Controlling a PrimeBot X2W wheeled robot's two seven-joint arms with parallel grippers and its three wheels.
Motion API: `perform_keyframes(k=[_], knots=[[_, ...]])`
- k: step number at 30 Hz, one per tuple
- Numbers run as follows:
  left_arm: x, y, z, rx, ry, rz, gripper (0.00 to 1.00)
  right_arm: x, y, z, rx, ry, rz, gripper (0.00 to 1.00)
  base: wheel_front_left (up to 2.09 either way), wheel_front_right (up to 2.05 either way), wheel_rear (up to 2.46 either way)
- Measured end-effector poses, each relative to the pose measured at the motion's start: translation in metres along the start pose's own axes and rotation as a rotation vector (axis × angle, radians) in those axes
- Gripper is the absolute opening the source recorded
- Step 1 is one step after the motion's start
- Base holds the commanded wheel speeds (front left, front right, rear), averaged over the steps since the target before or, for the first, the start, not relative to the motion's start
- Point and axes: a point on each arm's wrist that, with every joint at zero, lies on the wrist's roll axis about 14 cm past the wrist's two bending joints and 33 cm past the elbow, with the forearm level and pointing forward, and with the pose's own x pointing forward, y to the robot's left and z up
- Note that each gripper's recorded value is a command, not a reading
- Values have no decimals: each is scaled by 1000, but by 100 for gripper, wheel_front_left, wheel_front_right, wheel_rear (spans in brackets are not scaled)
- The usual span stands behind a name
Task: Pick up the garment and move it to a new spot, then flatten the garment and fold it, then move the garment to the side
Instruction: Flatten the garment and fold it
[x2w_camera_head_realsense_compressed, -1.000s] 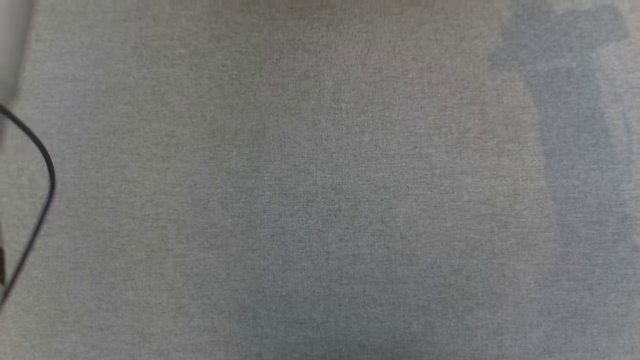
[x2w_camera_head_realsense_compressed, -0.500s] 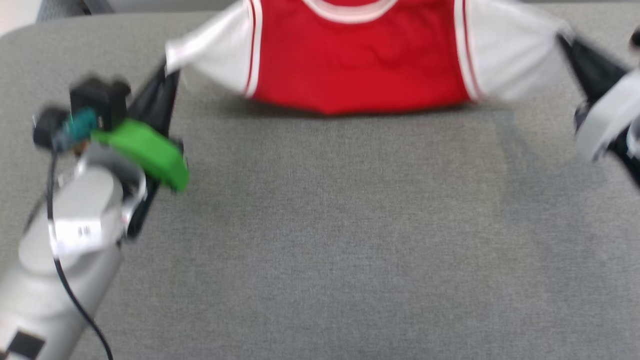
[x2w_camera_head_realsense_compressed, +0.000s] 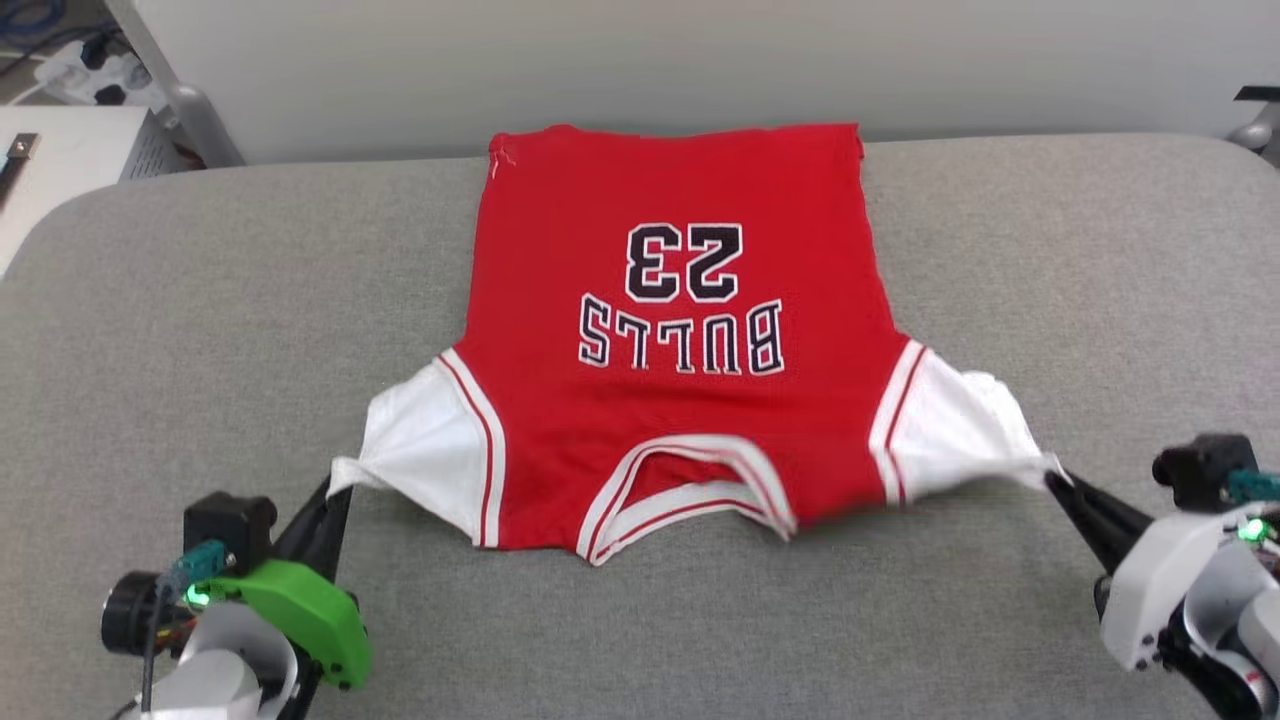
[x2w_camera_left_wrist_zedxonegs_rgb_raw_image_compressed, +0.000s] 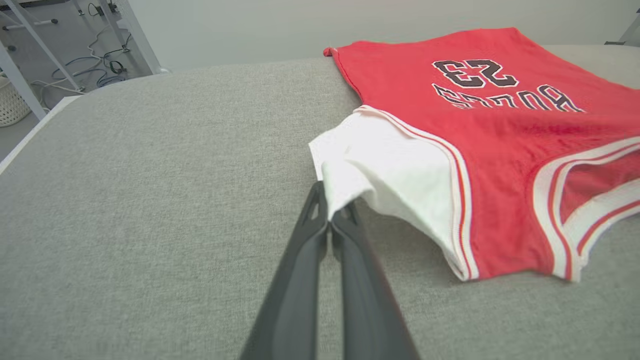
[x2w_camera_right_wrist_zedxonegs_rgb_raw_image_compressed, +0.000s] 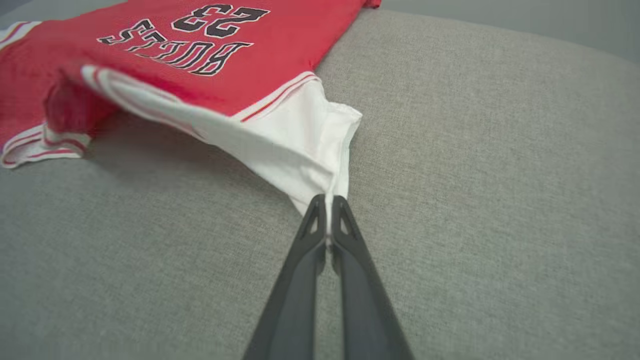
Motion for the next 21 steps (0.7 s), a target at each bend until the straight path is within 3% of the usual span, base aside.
perform_keyframes(k=[10, 21], knots=[[-53, 9, -39, -31, 80, 89, 0, -56, 6, -56, 120, 71, -68, 0, 0, 0, 0], [-86, 7, -69, -91, 146, 140, 0, -84, 17, -96, 174, 200, -80, 0, 0, 0, 0]])
